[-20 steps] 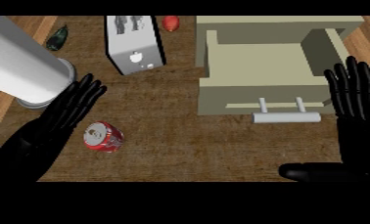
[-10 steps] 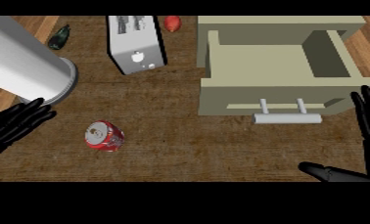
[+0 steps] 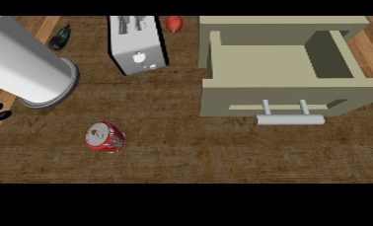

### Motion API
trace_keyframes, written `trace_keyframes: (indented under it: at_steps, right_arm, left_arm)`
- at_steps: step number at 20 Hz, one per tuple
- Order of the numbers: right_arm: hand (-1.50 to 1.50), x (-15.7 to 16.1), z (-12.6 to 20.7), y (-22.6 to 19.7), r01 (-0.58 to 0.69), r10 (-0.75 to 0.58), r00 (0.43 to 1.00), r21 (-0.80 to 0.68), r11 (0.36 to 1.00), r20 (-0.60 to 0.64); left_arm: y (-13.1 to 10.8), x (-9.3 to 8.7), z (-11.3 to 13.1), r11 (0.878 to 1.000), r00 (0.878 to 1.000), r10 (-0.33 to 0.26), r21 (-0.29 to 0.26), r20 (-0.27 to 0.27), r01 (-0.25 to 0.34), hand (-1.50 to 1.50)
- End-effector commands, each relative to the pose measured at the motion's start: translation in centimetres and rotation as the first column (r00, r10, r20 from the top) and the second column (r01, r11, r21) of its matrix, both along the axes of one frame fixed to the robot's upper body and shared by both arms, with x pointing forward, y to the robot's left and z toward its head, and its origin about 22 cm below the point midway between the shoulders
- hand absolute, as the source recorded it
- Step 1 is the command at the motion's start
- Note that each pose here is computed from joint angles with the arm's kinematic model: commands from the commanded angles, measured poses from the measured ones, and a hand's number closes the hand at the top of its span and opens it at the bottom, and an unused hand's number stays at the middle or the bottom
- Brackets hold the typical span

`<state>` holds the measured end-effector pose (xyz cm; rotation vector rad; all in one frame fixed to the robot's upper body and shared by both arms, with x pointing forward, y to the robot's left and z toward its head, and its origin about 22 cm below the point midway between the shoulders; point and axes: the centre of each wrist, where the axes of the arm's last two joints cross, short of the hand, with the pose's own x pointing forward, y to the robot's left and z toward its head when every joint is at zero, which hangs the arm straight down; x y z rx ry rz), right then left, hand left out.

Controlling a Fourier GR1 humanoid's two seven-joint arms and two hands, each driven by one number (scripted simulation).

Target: Pick up the can, place it into the drawer and close the drawer

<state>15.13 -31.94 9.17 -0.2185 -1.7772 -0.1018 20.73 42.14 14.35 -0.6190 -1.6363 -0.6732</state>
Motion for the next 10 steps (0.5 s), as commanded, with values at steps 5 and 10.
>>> trace_keyframes:
  at_steps: [5,10]
  right_arm:
    - [-1.5,-3.1,1.0,-1.2,-0.015,0.014,1.0,0.021,1.0,0.008]
    - [-1.5,-3.4,-0.2,-2.0,-0.03,0.03,0.999,-0.001,1.0,0.026]
  left_arm:
    - [0.1,1.0,0.3,0.997,0.989,0.019,-0.067,-0.149,-0.029,-1.5]
    - [0.3,1.6,0.9,0.997,0.974,-0.004,-0.075,-0.228,-0.014,-1.5]
